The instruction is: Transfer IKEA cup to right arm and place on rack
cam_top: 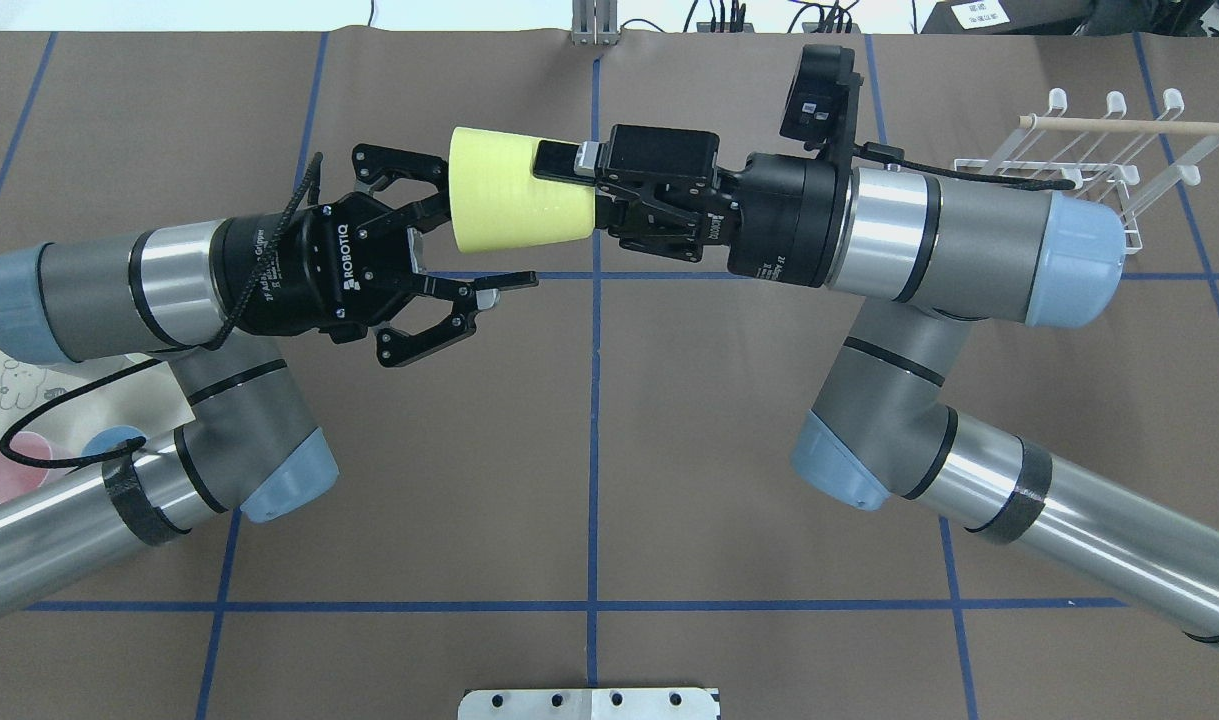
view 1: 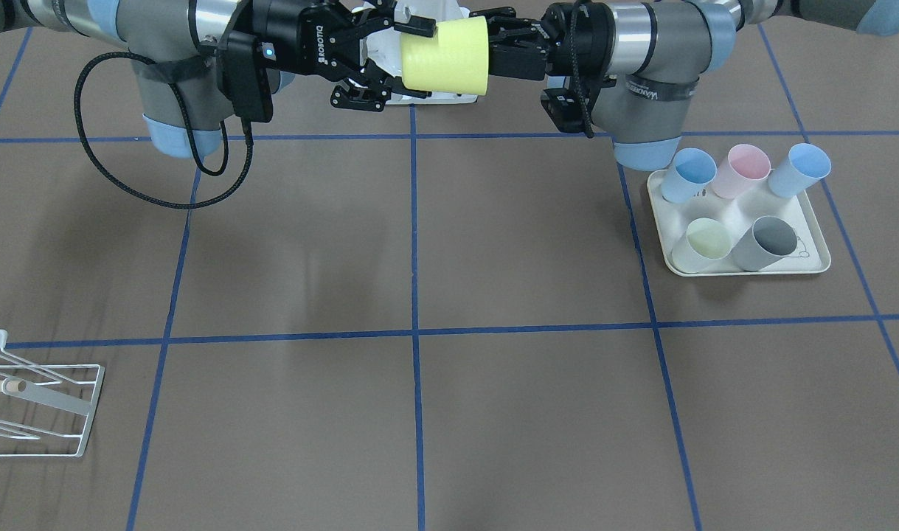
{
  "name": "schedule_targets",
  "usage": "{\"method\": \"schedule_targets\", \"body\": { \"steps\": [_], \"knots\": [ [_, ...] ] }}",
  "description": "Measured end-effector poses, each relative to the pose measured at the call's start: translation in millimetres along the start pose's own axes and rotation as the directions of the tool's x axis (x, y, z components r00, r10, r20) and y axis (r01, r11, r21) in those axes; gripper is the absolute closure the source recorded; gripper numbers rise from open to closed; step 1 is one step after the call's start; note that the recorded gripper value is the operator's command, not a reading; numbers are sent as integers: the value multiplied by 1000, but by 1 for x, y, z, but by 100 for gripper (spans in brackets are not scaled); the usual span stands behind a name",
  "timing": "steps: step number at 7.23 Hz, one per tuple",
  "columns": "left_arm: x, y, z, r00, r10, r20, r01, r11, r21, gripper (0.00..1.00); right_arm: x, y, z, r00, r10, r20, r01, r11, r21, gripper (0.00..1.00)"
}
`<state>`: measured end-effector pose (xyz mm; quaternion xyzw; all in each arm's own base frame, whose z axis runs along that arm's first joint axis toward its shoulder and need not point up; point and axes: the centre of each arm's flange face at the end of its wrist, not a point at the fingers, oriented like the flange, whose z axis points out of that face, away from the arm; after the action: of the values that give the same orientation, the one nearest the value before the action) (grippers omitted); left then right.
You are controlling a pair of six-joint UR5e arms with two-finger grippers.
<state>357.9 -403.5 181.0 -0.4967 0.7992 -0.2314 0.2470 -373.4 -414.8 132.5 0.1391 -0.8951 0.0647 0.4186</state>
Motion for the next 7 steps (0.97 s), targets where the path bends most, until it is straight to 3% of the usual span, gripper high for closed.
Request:
{"method": "schedule_targets", "body": {
  "steps": [2,4,5,6,7],
  "knots": [
    [6,-5,-20,983,183,-9,-183,983,34,0,2,-10,-10,1000,-8,-10,9,1000,27,83],
    [8,-19,-50,927,375,8,-374,922,102,0,23,-47,-50,994,-60,-93,70,992,108,83],
    [18,-25,-62,906,424,14,-421,896,141,0,42,-68,-85,976,-102,-194,129,983,133,83],
    [29,-33,-72,886,463,28,-459,868,186,0,55,-94,-118,935,-144,-325,190,975,115,83],
    [35,-47,-82,859,509,63,-509,830,228,0,54,-129,-150,869,-175,-463,233,970,70,90]
  ]
}}
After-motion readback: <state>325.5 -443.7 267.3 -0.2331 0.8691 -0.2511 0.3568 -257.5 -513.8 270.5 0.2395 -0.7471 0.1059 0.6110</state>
